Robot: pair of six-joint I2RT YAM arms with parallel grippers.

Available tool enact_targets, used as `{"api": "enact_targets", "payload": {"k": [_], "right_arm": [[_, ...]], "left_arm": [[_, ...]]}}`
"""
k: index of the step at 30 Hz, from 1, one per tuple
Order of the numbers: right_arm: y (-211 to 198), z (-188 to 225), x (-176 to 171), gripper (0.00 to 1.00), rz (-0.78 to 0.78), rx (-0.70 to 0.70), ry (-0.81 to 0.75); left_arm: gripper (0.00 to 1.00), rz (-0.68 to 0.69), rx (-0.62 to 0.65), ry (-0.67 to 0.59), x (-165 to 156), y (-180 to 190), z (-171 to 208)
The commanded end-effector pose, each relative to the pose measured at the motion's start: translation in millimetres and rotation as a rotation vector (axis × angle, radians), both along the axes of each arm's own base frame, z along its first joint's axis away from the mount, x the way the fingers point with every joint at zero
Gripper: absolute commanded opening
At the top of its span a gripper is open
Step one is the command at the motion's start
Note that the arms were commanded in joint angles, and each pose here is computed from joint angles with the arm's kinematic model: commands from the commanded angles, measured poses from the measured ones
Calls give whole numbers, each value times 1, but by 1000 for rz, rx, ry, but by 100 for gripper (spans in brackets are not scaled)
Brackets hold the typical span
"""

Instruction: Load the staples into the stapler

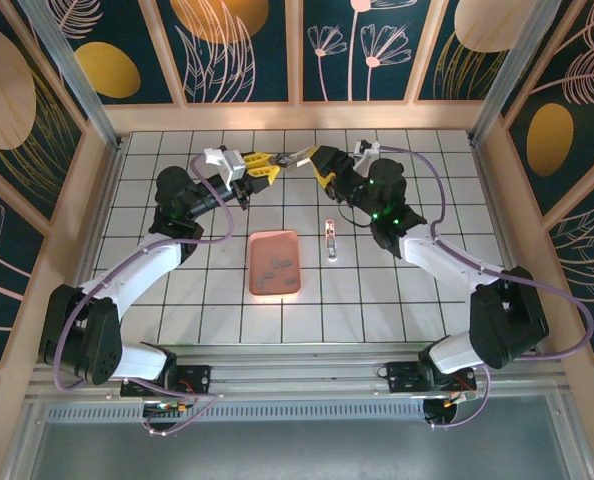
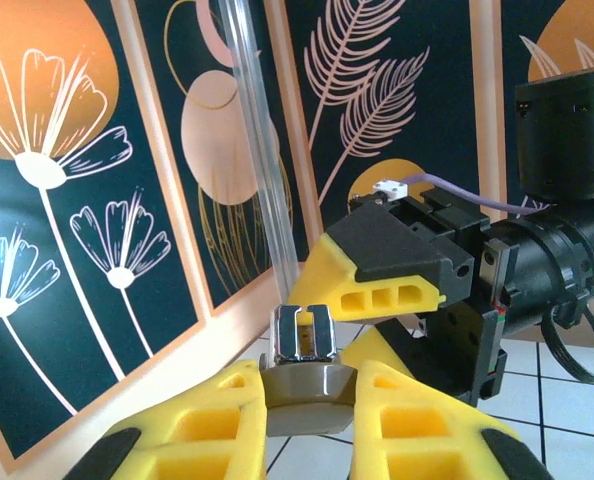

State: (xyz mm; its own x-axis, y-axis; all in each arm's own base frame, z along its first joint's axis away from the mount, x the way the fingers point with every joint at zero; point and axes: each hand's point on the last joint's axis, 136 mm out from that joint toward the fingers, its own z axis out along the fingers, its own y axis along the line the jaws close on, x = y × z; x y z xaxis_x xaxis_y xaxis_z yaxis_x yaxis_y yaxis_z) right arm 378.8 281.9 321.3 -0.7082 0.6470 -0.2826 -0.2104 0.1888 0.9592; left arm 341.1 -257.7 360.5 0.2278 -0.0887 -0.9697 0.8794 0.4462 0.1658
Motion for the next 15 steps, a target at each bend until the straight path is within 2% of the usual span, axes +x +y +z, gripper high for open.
{"api": "enact_targets", "payload": {"k": [1, 3, 7, 13, 15], "right_arm": [[2, 38, 2, 61, -11, 84, -100], [4, 41, 2, 58, -3, 91, -112], [8, 47, -1, 42, 36, 121, -132], [8, 41, 2, 41, 33, 105, -118], [8, 43, 3, 32, 27, 117, -135]], "left_arm": [[0, -9, -30, -39, -8, 0, 12], [0, -8, -24, -37, -8, 0, 11], [0, 3, -14, -31, -6, 0, 8], [0, -8, -3, -32, -7, -2, 9], [0, -7, 0, -29, -6, -2, 7]]}}
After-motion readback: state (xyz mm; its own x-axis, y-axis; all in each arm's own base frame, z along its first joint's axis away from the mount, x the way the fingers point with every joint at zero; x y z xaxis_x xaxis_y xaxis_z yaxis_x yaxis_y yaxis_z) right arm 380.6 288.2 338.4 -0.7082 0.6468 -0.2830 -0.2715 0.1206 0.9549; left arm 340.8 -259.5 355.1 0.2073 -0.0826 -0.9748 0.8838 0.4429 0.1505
